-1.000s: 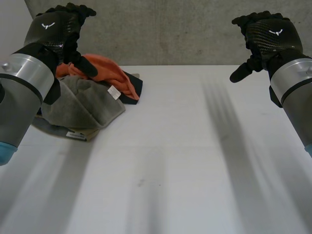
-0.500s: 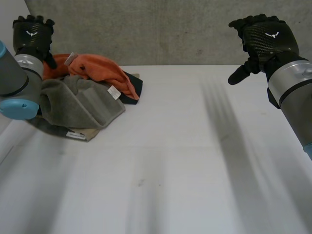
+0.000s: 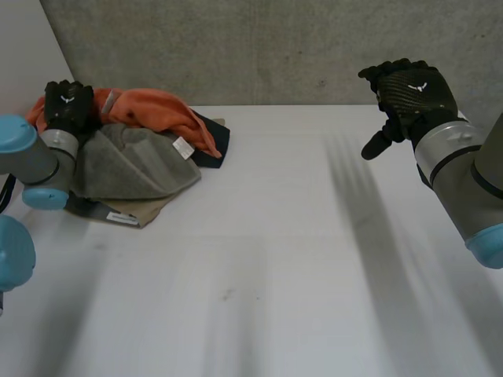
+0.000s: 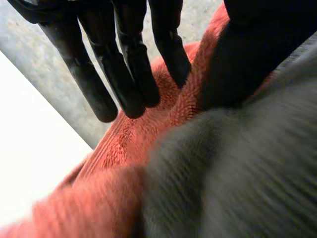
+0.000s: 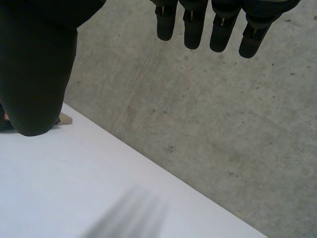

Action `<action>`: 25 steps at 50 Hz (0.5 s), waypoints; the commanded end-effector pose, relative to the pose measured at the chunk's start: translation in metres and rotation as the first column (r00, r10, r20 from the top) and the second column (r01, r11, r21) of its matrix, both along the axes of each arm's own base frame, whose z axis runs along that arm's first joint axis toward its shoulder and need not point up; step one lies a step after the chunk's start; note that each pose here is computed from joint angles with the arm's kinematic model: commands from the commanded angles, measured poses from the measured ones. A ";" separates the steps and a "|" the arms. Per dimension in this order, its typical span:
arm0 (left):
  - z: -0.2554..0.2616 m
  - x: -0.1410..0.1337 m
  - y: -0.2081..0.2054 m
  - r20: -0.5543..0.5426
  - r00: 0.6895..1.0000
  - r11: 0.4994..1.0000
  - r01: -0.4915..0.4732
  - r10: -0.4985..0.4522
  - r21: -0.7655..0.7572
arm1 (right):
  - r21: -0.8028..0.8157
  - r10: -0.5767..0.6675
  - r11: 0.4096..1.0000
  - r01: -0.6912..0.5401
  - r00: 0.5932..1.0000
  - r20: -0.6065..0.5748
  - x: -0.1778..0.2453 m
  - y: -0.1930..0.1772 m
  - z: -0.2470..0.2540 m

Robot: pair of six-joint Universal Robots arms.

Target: Fold the laundry.

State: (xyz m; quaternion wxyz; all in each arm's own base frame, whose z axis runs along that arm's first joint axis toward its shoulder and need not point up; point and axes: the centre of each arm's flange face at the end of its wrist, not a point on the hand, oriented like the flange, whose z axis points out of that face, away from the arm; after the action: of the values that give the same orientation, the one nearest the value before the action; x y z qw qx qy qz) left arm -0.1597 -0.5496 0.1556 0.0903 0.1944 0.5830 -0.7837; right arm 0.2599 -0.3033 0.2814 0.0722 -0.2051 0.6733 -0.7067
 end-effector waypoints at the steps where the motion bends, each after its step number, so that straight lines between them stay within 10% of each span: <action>1: 0.034 -0.009 0.000 -0.023 1.000 0.992 -0.023 0.020 -0.124 | 0.002 0.000 1.000 0.000 1.000 -0.010 0.000 -0.001 -0.002; 13: 0.207 -0.069 0.091 -0.215 0.951 0.932 0.140 -0.220 -0.334 | -0.003 0.001 1.000 -0.001 1.000 -0.008 0.000 0.001 0.001; 25: 0.296 -0.145 0.225 -0.391 0.707 0.793 0.417 -0.590 -0.444 | -0.077 -0.015 0.997 0.017 1.000 0.025 -0.009 0.008 0.031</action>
State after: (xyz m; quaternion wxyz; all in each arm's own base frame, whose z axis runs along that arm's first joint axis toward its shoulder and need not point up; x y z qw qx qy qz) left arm -0.2664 -0.3766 0.4364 -0.1632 0.1087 0.3830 -0.9027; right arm 0.2552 -0.3001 0.2957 0.0676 -0.2007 0.6608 -0.7201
